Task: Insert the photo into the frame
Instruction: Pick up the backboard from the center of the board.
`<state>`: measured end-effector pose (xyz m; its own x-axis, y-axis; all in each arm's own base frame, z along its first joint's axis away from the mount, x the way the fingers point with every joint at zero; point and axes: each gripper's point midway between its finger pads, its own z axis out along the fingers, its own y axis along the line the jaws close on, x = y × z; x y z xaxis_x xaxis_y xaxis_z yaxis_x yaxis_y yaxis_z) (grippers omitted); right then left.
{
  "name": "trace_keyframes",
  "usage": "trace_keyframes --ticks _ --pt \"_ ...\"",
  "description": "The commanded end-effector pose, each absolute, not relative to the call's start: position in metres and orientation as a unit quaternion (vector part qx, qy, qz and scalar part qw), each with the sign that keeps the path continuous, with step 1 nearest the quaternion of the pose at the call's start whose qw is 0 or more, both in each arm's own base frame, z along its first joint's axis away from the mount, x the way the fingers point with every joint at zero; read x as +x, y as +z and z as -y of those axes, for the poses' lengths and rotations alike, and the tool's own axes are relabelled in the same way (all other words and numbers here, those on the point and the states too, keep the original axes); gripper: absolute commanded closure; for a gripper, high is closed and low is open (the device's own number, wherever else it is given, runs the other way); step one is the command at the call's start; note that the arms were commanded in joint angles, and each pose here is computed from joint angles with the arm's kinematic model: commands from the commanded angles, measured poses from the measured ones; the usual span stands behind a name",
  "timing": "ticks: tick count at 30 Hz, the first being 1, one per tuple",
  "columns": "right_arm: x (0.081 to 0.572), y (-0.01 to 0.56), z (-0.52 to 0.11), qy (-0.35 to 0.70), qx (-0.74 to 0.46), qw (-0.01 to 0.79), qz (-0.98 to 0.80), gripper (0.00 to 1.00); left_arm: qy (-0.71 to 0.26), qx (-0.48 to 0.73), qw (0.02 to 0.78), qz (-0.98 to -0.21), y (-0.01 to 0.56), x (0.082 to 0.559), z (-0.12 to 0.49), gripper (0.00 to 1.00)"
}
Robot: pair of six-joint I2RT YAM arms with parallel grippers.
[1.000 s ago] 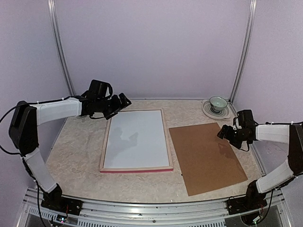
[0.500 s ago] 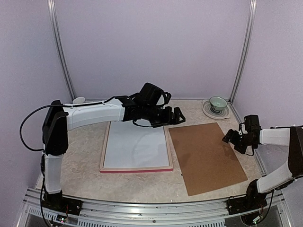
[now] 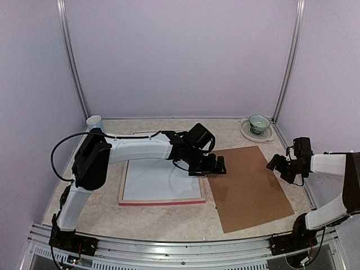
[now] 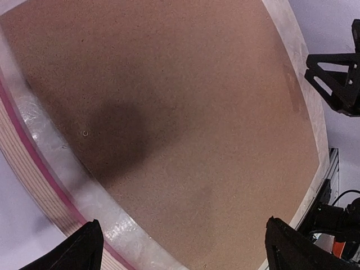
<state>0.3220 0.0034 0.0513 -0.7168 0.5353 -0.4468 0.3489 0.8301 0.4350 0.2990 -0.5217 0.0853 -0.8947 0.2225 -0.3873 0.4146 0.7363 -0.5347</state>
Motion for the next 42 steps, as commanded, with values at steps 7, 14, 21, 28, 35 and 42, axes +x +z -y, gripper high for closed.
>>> trace_keyframes --ticks 7,14,21,28,35,42 --pt "0.311 0.046 0.001 0.151 0.241 0.285 -0.916 0.10 -0.325 0.130 0.115 -0.930 0.065 0.296 0.546 0.01" --pt "0.314 0.049 0.002 0.152 0.241 0.291 -0.914 0.10 -0.271 0.078 0.120 -0.952 0.046 0.300 0.530 0.01" --pt "0.317 0.051 0.002 0.151 0.236 0.294 -0.914 0.10 -0.262 0.063 0.101 -0.958 0.034 0.296 0.528 0.01" --pt "0.316 0.048 -0.009 0.180 0.221 0.290 -0.914 0.10 -0.272 0.059 0.088 -0.956 0.022 0.295 0.536 0.01" --pt "0.319 0.056 -0.023 0.218 0.197 0.291 -0.911 0.11 -0.272 0.058 0.082 -0.957 0.015 0.296 0.537 0.01" --pt "0.317 0.041 -0.001 0.152 0.219 0.281 -0.922 0.11 -0.277 0.048 0.081 -0.956 0.014 0.301 0.531 0.01"
